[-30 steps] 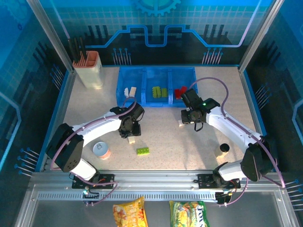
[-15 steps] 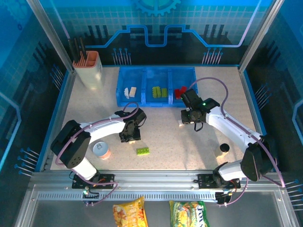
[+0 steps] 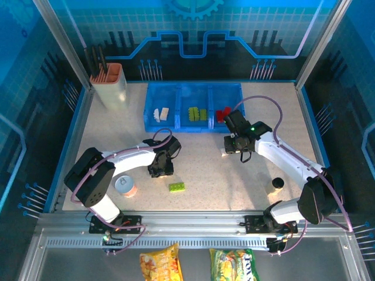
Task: Sort the legos into containers by color
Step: Pick up the lego from the middle-left of the table.
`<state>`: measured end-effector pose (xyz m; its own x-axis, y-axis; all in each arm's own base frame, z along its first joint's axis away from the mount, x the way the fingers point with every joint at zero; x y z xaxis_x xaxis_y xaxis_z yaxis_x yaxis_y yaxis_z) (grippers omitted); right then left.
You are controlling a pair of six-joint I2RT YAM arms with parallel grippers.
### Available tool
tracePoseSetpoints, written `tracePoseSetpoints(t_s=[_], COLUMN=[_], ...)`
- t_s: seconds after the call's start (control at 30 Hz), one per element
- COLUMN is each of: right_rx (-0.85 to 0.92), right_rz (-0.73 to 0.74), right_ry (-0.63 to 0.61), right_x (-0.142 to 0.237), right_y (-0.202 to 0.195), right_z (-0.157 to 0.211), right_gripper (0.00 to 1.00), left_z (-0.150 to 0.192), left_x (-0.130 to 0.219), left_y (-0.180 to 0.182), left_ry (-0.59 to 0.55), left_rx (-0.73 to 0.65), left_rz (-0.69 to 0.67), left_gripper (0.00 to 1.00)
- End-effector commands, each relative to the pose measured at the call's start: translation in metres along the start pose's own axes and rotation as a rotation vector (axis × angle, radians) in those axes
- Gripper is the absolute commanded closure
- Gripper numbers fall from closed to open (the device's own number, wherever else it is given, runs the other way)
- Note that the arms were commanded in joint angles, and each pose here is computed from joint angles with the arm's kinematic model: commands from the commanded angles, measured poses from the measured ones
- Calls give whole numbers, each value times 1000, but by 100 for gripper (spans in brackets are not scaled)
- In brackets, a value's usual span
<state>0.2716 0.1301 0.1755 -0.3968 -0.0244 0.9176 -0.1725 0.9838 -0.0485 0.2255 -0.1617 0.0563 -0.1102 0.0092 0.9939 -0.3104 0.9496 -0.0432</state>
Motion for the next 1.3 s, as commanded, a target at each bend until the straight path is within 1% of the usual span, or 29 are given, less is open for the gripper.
tracePoseSetpoints(t_s=[0.0, 0.23, 0.43, 0.7, 0.97, 1.27], right_rx=[17, 14, 14, 10, -4, -34], right_rz=[-6, -3, 2, 12, 27, 43], right_ry=[-5, -7, -8, -13, -12, -20], right_x=[4, 7, 8, 12, 15, 22], right_y=[3, 2, 1, -2, -6, -13], right_z=[-1, -1, 0, 1, 7, 16], right_gripper=[62, 62, 63, 63, 63, 63], left_z=[5, 4, 0, -17, -51, -105], left_x=[-5, -2, 8, 26, 51, 78], left_y=[4, 3, 3, 2, 3, -3], left_ry=[19, 11, -7, -38, -88, -157], left_rx=[13, 7, -6, -24, -43, -95], left_rz=[-20, -12, -6, 20, 66, 113], left_gripper=[59, 63, 63, 63, 63, 63])
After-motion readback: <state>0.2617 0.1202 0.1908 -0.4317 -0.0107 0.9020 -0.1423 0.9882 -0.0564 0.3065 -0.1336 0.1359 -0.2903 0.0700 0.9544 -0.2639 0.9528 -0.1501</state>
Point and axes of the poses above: each hand's point on the last joint's axis, 136 mm out from that joint toward the fingers, its own x axis back along the fingers, its own y axis along the line the jaws close on, z = x × y, the point moved 4 cm from there along x, back along the fingers, and after that the axes turned 5 degrees about x, right-handed, at the moved point
